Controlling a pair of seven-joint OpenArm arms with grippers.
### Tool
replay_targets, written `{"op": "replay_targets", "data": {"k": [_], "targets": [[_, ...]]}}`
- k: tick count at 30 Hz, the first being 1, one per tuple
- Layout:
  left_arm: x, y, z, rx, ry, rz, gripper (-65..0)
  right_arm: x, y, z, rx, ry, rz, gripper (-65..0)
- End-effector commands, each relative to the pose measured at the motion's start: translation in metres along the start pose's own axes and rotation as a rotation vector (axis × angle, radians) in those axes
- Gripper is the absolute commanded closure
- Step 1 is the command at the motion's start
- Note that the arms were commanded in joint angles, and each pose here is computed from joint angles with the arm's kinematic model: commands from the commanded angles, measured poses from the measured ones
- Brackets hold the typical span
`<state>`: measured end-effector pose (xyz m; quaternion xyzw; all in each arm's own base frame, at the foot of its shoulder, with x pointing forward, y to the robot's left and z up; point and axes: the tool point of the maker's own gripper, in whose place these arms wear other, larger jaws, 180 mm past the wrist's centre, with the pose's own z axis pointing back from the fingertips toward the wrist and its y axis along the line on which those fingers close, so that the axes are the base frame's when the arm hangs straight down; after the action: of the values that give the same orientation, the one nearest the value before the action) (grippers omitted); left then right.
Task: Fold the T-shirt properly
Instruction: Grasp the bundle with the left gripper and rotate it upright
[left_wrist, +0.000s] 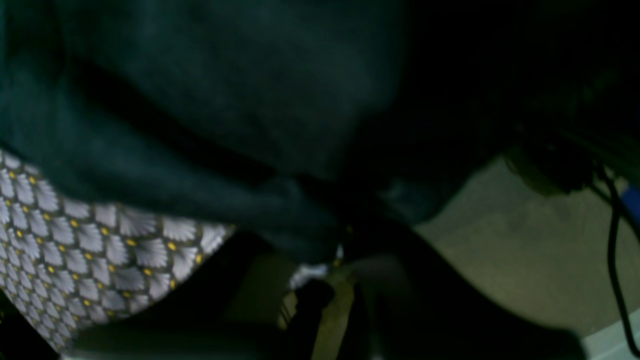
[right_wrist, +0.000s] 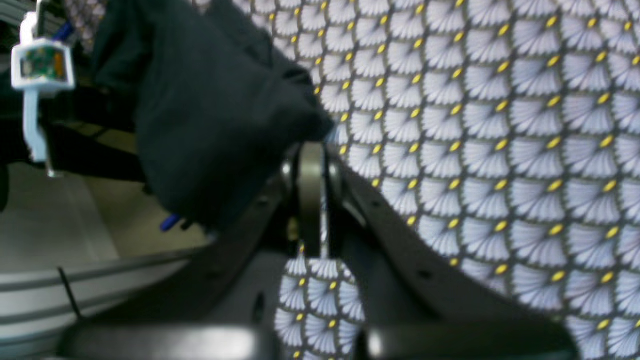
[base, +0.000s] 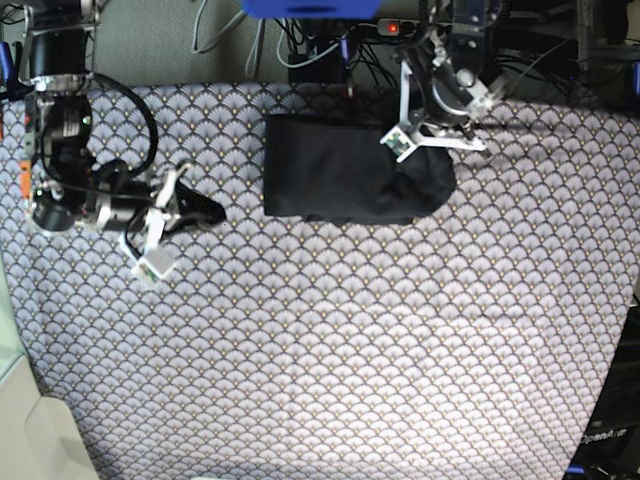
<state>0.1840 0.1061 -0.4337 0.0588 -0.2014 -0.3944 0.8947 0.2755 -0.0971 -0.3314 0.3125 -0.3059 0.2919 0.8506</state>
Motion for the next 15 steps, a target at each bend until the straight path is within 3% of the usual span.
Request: {"op": "replay_targets", "data": {"k": [1, 15], "targets": [[0.021, 0.001, 0.000, -0.003, -0.078, 0.023, 0.0, 0.016, 0.001, 0.006, 0.006, -0.051, 0.020, 0.0], [0.079, 0.011, -0.015, -0.017, -0.168, 0.066, 0.0, 0.010, 0.004, 0.004, 0.015, -0.040, 0.011, 0.0]]}}
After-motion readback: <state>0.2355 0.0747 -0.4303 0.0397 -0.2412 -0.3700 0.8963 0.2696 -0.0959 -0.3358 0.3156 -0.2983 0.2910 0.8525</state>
